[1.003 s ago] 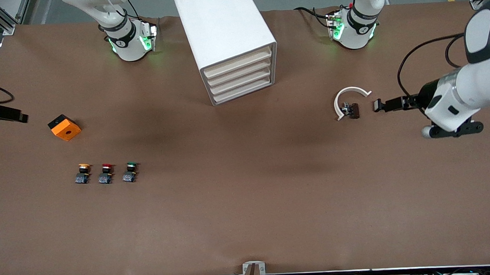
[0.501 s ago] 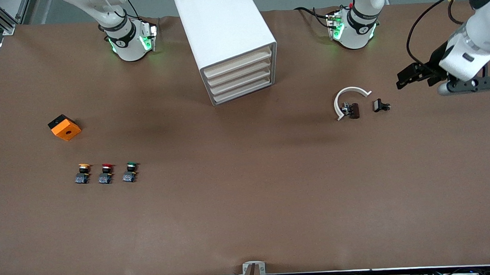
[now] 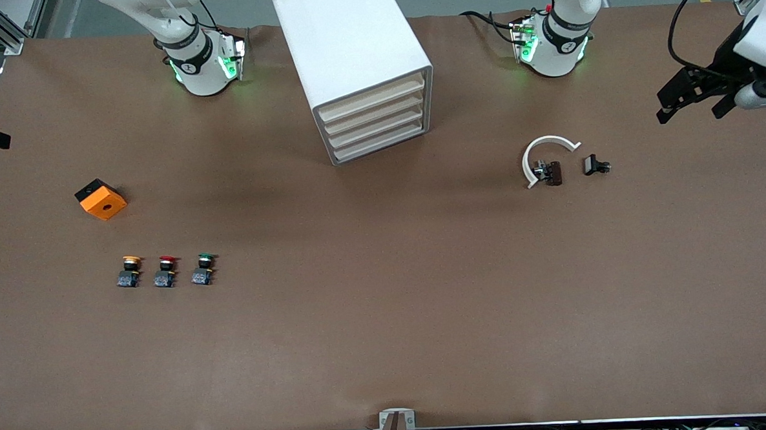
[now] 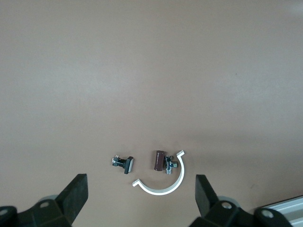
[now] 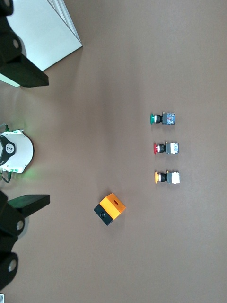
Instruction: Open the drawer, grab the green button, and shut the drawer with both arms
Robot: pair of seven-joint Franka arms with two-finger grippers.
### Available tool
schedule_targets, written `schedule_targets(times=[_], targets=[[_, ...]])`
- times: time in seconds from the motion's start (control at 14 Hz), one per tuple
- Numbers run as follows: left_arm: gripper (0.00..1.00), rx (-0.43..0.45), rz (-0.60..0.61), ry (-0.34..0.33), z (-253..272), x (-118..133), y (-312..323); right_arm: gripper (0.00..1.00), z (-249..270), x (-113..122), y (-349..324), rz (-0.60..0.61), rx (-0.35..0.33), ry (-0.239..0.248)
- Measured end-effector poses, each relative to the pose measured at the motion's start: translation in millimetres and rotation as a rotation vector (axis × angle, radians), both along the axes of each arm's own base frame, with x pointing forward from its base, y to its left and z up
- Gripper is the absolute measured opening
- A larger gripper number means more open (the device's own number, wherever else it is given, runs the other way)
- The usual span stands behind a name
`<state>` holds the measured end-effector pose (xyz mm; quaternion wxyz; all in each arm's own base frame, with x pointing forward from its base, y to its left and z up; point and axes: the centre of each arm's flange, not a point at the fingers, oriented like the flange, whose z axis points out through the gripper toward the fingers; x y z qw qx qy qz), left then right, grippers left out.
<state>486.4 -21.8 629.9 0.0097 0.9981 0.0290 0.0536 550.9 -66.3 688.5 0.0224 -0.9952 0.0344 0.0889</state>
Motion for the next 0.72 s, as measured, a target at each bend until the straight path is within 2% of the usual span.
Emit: schedule_targets(times=[0.36, 0.72], targets=[[1.0, 0.003, -0.009, 0.039, 17, -5, 4, 1.0, -1, -7, 1, -0.069, -0.003, 0.02], [1.0, 0.005, -0.017, 0.083, 21, -4, 0, 1.0, -4, -5, 8, -0.072, -0.007, 0.005]])
